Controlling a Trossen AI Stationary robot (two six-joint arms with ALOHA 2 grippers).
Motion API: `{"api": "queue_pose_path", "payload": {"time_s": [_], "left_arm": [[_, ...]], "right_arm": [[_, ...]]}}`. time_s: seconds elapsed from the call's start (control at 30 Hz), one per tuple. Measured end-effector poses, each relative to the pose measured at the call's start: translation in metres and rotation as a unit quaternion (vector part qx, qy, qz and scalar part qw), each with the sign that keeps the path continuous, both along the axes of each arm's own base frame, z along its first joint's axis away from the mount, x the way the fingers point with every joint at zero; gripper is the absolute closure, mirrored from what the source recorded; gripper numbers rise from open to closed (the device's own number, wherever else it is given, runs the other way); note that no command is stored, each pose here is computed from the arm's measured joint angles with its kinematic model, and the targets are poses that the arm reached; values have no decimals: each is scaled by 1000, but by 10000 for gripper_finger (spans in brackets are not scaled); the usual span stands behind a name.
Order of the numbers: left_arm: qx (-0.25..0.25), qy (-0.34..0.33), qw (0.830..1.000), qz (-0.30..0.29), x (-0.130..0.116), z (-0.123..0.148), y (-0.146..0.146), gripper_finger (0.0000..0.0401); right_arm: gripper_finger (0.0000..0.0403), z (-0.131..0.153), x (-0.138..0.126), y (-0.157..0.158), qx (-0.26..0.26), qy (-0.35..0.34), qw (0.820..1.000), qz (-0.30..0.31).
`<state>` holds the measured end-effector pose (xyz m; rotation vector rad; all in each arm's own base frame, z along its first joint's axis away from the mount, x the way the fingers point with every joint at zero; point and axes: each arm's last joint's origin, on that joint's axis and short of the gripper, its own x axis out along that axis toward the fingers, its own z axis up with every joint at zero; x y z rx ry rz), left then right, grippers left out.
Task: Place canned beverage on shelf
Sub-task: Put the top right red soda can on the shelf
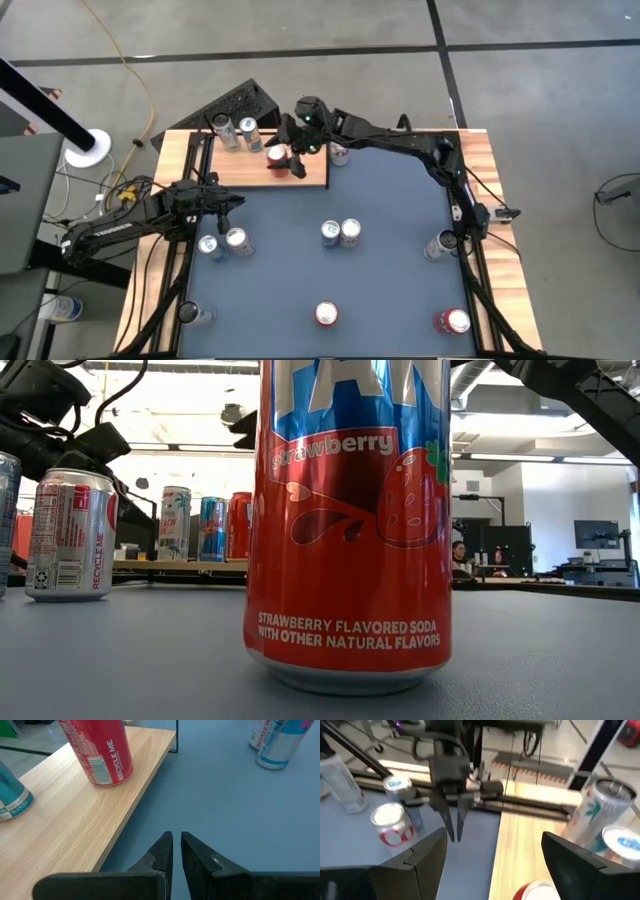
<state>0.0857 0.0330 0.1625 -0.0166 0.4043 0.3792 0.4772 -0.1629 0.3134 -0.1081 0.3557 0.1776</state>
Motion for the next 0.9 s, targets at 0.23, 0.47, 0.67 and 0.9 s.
{"api": "queue_pose_path", "payload": {"time_s": [0.23, 0.47, 0.67, 0.9], "left_arm": [[0, 0, 1000, 0, 0, 0, 0, 374], [0, 0, 1000, 0, 0, 0, 0, 374], [0, 0, 1000, 0, 0, 0, 0, 374], [-1, 0, 1000, 2, 0, 0, 0, 374]], "right_arm": [[92, -17, -1, -4, 0, 2, 1000, 3], [92, -25, 0, -9, -23, -36, 999, 3], [92, -38, 5, -13, -25, -35, 999, 0], [92, -63, 3, -32, -9, 2, 1000, -15]]}}
